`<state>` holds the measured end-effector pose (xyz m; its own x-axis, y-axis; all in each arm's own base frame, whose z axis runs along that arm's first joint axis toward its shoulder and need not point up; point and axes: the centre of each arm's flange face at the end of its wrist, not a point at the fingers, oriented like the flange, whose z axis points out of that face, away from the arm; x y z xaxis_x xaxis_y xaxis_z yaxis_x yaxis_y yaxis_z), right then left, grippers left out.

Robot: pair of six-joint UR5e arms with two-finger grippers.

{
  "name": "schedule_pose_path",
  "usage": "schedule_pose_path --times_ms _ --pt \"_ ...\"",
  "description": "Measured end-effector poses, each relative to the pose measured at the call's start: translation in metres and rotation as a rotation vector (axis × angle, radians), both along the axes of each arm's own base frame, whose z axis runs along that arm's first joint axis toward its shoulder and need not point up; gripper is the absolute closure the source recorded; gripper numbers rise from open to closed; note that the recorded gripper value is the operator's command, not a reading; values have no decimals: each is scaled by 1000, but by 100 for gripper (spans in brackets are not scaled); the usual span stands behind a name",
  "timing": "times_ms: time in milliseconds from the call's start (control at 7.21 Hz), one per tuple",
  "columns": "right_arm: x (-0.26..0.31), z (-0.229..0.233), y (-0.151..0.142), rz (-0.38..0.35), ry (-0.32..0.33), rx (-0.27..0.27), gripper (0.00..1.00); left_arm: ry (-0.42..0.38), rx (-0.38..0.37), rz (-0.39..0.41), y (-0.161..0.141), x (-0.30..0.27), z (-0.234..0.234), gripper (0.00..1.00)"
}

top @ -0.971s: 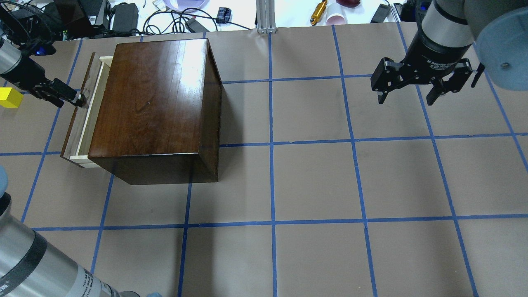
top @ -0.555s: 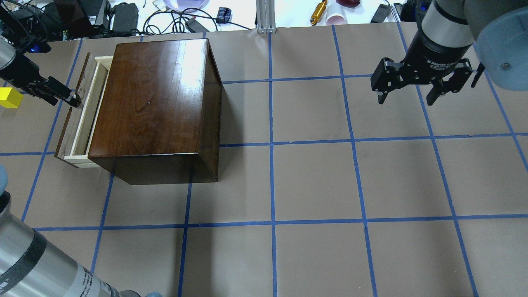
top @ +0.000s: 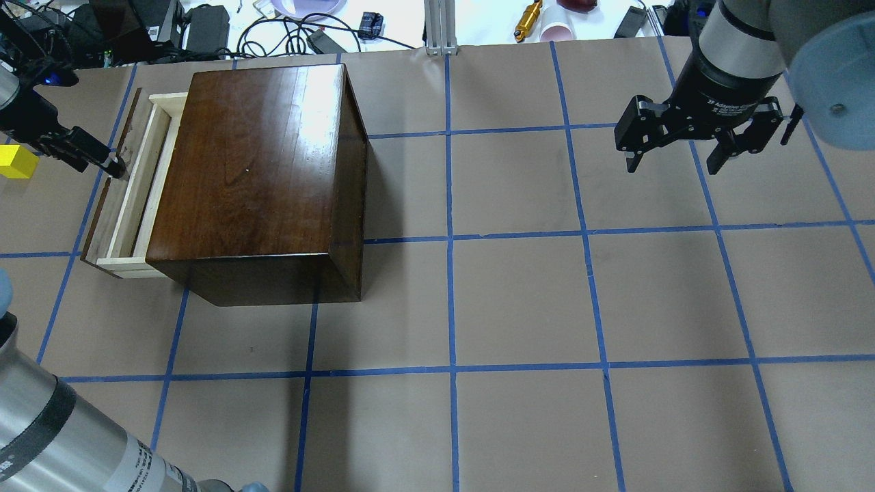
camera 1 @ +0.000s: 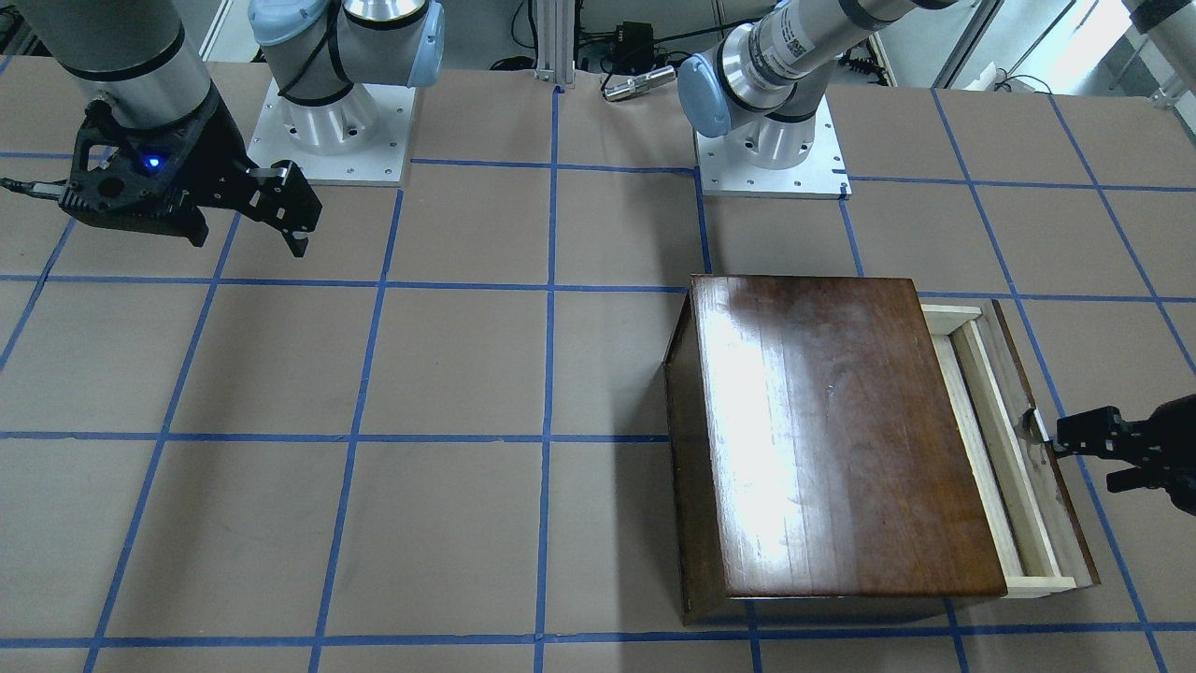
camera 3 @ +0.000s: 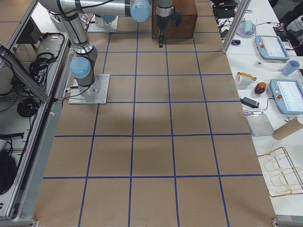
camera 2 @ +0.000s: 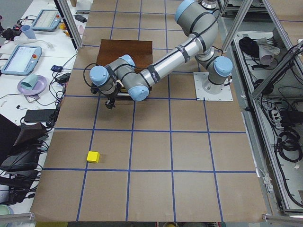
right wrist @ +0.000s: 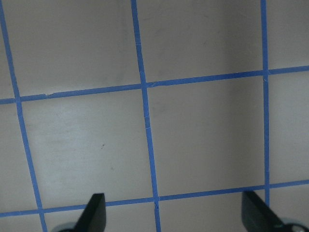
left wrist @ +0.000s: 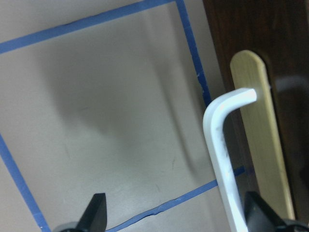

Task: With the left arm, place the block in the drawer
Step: 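Pull the drawer open away from the cabinet with the left gripper, then release the handle and move the left gripper over the yellow cube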

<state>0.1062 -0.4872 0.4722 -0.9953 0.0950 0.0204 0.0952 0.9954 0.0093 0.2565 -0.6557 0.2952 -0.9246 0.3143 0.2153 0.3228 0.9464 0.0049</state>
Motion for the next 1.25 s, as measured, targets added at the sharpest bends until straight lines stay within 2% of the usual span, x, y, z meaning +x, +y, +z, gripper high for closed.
schedule_pose_path --times_ms 555,832,1248 --pt "0 0 0 0 0 0 0 -20 -9 -8 0 19 5 0" --pt "0 0 0 0 0 0 0 -44 -28 0 2 23 23 0" --pt "0 0 0 0 0 0 0 -178 -92 67 -2 95 71 0"
